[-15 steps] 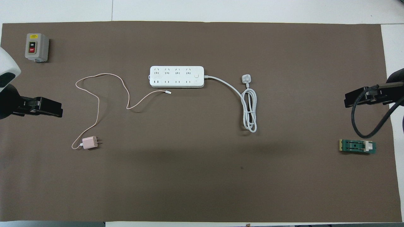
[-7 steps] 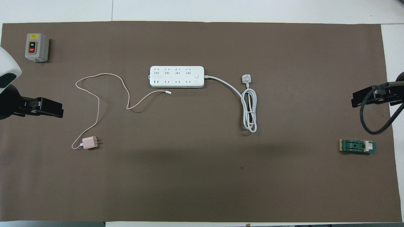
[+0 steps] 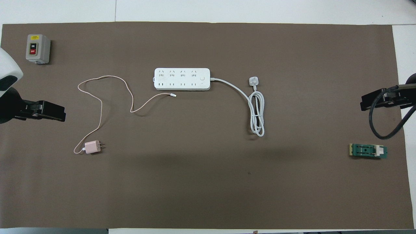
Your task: Unplug charger and place it aside
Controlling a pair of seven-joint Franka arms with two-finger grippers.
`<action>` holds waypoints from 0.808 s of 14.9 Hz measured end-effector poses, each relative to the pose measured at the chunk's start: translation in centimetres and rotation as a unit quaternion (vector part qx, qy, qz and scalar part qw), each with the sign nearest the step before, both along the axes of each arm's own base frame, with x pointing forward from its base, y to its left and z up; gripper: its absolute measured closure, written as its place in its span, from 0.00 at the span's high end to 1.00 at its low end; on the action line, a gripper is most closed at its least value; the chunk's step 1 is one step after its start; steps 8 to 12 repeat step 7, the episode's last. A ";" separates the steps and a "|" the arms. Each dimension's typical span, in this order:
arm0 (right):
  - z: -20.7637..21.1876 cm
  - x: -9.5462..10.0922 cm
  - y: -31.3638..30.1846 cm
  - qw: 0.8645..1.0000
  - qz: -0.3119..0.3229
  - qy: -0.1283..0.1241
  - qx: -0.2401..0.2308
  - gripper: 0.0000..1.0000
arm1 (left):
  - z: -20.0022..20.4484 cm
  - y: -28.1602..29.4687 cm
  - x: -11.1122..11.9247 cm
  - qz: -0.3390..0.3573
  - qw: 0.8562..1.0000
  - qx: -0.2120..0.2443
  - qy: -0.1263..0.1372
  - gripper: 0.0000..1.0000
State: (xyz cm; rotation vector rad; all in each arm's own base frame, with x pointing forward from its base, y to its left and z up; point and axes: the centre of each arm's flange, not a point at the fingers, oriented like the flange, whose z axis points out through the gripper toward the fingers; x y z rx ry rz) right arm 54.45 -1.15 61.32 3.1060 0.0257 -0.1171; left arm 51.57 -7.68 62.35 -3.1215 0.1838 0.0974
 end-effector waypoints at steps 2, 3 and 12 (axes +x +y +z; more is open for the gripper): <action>0.0 0.0 0.0 1.000 0.000 0.001 0.000 1.00 | 0.0 -0.1 0.0 -0.001 1.000 0.000 0.000 1.00; 0.0 0.0 0.0 1.000 0.000 0.001 0.000 1.00 | 0.0 -0.1 0.0 -0.001 1.000 0.000 0.000 1.00; 0.0 -0.1 -0.2 1.000 -0.002 0.003 0.000 1.00 | 0.0 -0.1 0.0 -0.001 1.000 0.000 0.000 1.00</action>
